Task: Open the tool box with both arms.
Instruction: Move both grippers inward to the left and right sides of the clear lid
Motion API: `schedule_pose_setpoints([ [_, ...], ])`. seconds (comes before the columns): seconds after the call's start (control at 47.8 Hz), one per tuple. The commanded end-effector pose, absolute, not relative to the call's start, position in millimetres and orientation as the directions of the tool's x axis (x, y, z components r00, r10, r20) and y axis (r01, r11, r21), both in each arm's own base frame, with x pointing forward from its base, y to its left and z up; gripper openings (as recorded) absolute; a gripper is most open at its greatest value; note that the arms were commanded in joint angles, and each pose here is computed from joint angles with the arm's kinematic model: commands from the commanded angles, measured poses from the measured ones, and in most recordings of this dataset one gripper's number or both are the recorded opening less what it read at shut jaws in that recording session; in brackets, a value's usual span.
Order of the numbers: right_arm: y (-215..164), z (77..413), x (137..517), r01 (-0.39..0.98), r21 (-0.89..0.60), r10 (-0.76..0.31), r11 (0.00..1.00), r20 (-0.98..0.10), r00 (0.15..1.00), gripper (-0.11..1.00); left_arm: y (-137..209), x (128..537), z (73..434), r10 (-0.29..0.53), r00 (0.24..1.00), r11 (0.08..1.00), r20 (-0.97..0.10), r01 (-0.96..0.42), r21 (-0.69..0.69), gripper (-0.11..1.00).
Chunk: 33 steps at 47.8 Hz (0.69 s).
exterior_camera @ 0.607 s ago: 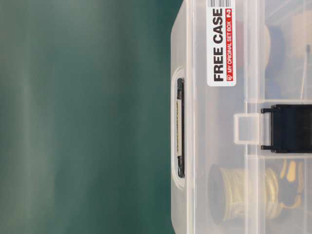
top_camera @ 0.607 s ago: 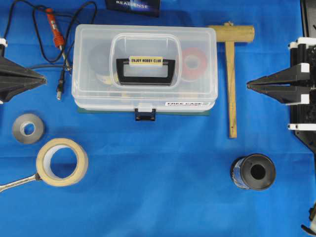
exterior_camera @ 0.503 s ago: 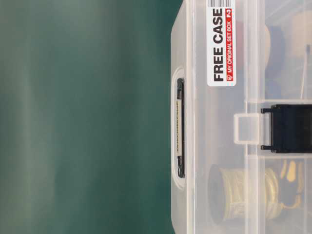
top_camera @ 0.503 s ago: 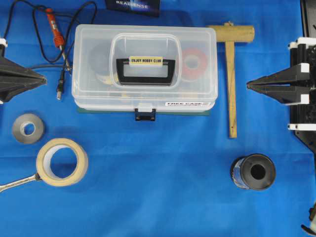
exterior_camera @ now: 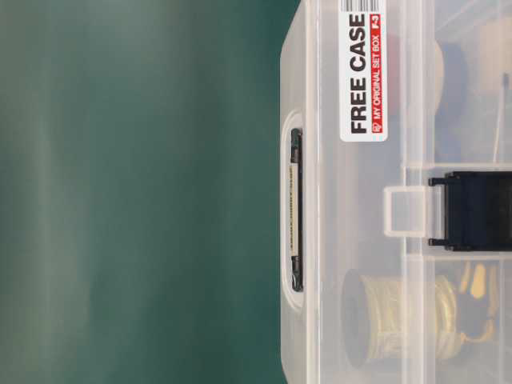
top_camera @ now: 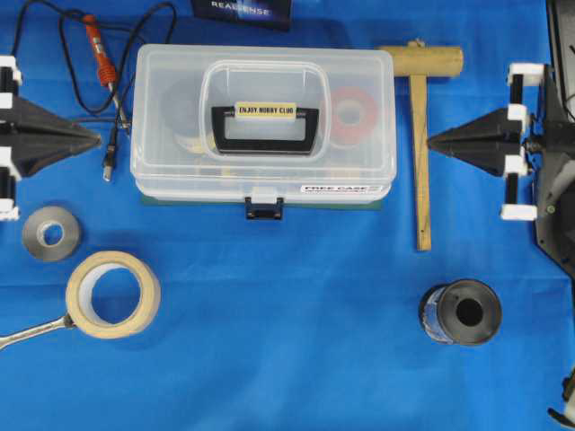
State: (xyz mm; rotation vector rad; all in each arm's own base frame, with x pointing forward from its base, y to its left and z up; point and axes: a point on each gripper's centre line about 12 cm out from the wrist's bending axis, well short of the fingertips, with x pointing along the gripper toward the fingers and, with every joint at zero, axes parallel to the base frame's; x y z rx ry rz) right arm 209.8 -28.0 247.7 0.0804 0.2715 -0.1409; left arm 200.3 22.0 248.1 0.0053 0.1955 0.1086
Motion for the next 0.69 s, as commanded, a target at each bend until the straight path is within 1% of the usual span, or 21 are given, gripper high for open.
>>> schedule_pose_setpoints([
  [0.0, -33.0, 246.1, 213.8, 0.175, 0.072, -0.145, 0.982, -0.308, 0.94, 0.2, 28.6, 201.4, 242.8, 0.138, 0.964, 0.99, -0.228, -0.14, 0.01, 0.14],
  [0.042, -35.6, 240.6, 214.2, 0.188, 0.071, -0.154, 0.98, -0.338, 0.928, 0.32, 31.9, 200.5, 237.1, 0.153, 0.956, 0.988, -0.252, -0.156, 0.008, 0.24],
  [0.063, -37.3, 235.5, 214.6, 0.197, 0.071, -0.158, 0.978, -0.366, 0.917, 0.4, 33.1, 200.2, 233.4, 0.158, 0.95, 0.987, -0.268, -0.161, 0.01, 0.3],
  [0.105, -40.4, 229.4, 215.5, 0.212, 0.07, -0.167, 0.975, -0.398, 0.902, 0.54, 36.0, 198.9, 225.3, 0.171, 0.939, 0.984, -0.299, -0.176, 0.009, 0.46],
  [0.168, -44.7, 219.5, 217.2, 0.232, 0.069, -0.178, 0.97, -0.448, 0.876, 0.71, 38.6, 197.9, 215.6, 0.181, 0.925, 0.982, -0.334, -0.188, 0.014, 0.64],
  [0.23, -49.8, 208.3, 220.2, 0.254, 0.068, -0.188, 0.965, -0.501, 0.845, 0.83, 40.4, 197.2, 206.9, 0.188, 0.912, 0.981, -0.364, -0.195, 0.016, 0.8],
  [0.251, -51.1, 205.4, 221.4, 0.26, 0.067, -0.19, 0.963, -0.513, 0.837, 0.85, 41.0, 197.3, 203.9, 0.189, 0.907, 0.98, -0.376, -0.198, 0.016, 0.84],
  [0.272, -52.2, 202.9, 222.7, 0.264, 0.067, -0.191, 0.962, -0.522, 0.831, 0.86, 41.7, 197.5, 201.7, 0.191, 0.903, 0.98, -0.384, -0.201, 0.016, 0.88],
  [0.335, -54.9, 195.6, 226.4, 0.273, 0.066, -0.193, 0.96, -0.552, 0.811, 0.83, 44.0, 198.0, 193.0, 0.198, 0.886, 0.977, -0.419, -0.211, 0.016, 0.88],
  [0.398, -56.6, 191.2, 230.4, 0.276, 0.062, -0.192, 0.959, -0.573, 0.797, 0.84, 44.9, 199.3, 186.8, 0.198, 0.873, 0.977, -0.446, -0.213, 0.016, 0.86],
  [0.482, -58.2, 185.9, 235.2, 0.279, 0.061, -0.189, 0.958, -0.597, 0.78, 0.84, 45.7, 202.5, 182.0, 0.195, 0.861, 0.977, -0.47, -0.213, 0.016, 0.87],
  [0.67, -59.9, 184.1, 241.7, 0.28, 0.061, -0.189, 0.958, -0.603, 0.775, 0.84, 47.6, 210.9, 175.3, 0.192, 0.845, 0.977, -0.498, -0.213, 0.016, 0.87],
])
